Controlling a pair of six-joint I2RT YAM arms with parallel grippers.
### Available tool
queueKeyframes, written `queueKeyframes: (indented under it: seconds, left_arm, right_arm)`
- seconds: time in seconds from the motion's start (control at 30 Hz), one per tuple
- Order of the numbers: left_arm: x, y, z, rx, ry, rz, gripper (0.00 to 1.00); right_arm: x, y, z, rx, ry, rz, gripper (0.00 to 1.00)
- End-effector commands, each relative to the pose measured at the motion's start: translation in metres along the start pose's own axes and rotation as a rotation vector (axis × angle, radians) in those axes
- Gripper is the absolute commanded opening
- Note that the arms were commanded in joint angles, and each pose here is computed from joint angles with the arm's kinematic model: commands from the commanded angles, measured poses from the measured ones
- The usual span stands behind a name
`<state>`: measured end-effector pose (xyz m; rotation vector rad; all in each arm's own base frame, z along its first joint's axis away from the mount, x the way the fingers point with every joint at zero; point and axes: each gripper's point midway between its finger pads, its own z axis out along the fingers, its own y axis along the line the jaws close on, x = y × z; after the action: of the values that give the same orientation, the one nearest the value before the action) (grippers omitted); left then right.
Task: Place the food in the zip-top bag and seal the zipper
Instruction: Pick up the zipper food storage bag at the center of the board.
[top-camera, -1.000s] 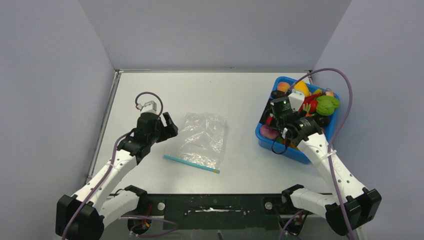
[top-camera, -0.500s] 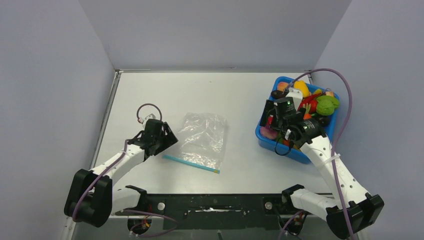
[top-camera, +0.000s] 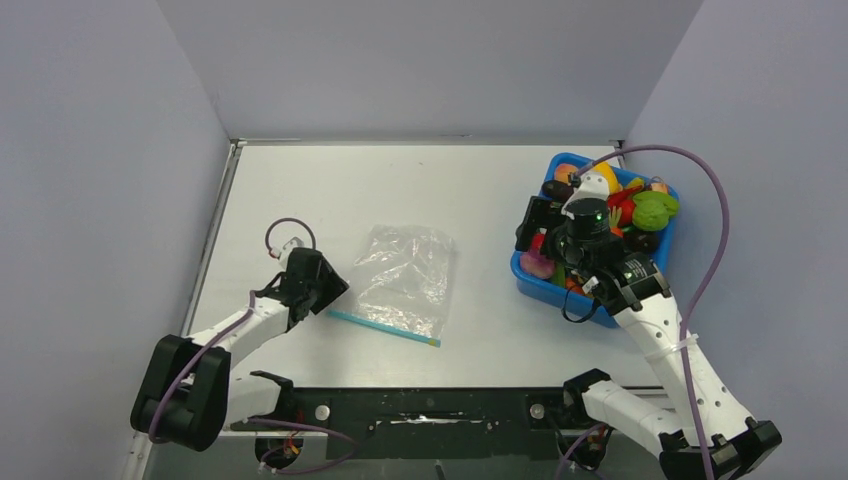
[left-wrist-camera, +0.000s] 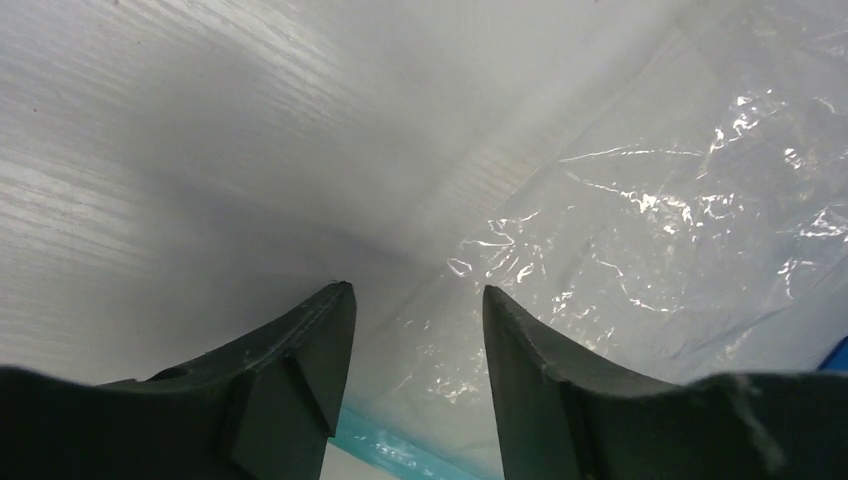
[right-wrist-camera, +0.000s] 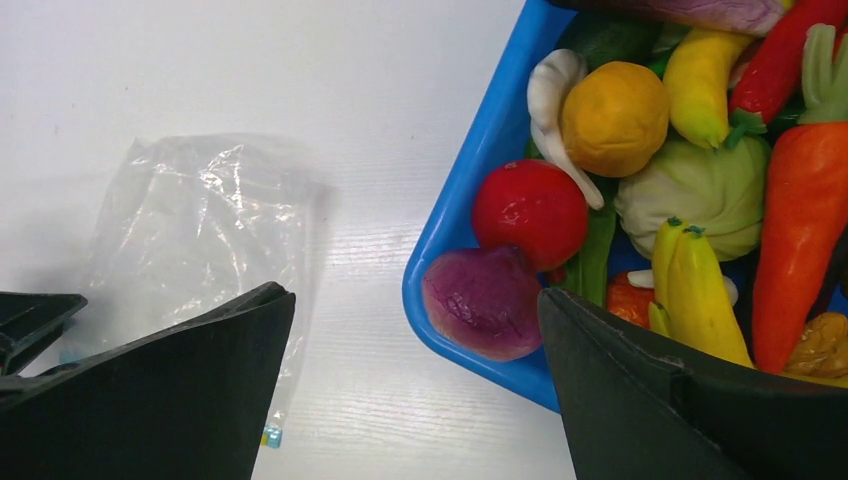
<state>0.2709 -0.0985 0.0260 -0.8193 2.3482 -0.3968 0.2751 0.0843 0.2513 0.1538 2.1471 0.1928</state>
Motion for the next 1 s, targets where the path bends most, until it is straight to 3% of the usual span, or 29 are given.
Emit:
queueKeyframes:
  seconds: [0.0, 0.23, 0.6, 0.8, 0.97]
  left_arm:
    - [0.002, 0.002, 0.008, 0.021, -0.012, -0.026, 0.4]
    - [-0.019, -0.014, 0.0, 0.068, -0.058, 0.028, 0.0]
    - [-0.051, -0.058, -0.026, 0.256, -0.108, 0.03, 0.0]
    - [-0.053, -0.087, -0.047, 0.374, -0.066, 0.053, 0.0]
    - [-0.055, -0.096, -0.063, 0.42, -0.066, 0.064, 0.0]
  right_arm:
    - [-0.013, 0.019, -0.002, -0.106, -0.068, 0.002, 0.97]
    - [-0.011, 0.044, 0.002, -0.228, -0.076, -0.115, 0.98]
    - [0.014, 0.093, 0.012, -0.305, -0.046, -0.205, 0.95]
    - [0.022, 0.11, 0.015, -0.337, -0.034, -0.432, 0.94]
    - [0.044, 0.162, -0.001, -0.495, -0.115, -0.586, 0.94]
